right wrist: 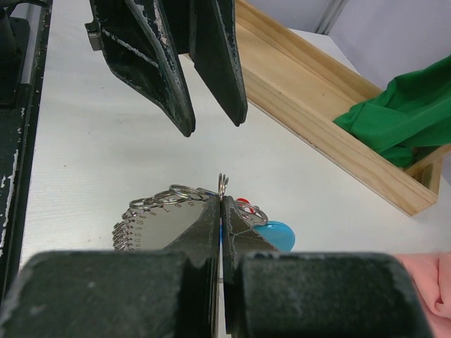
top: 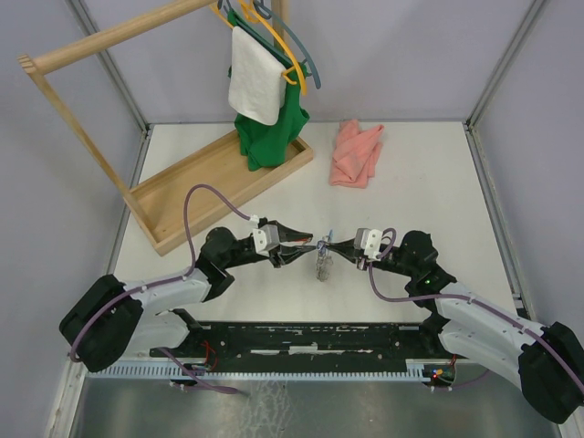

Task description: Put the keys on the keyring

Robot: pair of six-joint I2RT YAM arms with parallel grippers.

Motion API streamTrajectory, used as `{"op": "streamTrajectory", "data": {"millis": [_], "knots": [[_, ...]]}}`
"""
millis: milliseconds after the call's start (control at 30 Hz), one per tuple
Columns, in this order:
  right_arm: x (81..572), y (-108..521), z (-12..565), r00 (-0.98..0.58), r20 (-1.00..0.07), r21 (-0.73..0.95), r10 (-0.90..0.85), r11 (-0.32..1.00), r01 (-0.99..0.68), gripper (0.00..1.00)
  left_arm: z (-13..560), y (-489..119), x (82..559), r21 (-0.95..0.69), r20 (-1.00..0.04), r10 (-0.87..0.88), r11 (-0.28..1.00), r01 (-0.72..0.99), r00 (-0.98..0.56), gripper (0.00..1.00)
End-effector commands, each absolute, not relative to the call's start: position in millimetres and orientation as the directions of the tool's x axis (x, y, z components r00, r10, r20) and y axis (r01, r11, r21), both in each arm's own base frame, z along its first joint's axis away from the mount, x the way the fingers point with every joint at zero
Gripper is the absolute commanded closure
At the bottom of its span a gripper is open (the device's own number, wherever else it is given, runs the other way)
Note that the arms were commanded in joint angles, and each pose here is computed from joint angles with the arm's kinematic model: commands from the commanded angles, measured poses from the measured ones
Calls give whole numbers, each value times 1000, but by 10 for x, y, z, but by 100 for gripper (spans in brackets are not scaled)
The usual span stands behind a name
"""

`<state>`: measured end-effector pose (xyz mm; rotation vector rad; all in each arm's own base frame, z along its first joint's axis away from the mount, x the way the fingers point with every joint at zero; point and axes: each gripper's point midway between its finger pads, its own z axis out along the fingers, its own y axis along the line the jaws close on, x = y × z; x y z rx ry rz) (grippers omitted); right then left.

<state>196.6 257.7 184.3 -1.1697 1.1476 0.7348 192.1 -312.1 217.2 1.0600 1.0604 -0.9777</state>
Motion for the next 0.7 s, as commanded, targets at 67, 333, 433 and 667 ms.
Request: {"op": "streamTrajectory", "data": {"millis": [67, 333, 433, 667], "knots": [[1951, 2616, 2145, 370, -928, -368, -45, 273, -889, 99, 2287, -3210, 1905, 261, -948, -140, 165, 951, 284, 61], [1927, 2648, 2144, 366, -930, -363, -36, 249, -898, 99, 2197, -3308, 1903, 255, -955, -126, 105, 961, 267, 63], [1910, 2654, 2138, 364, -931, -361, -32, 239, -901, 99, 2195, -3312, 1926, 262, -954, -122, 112, 959, 275, 63], [1873, 2655, 2162, 370, -929, -365, -23, 228, -903, 99, 2139, -3371, 1944, 256, -959, -108, 84, 963, 264, 63]]}}
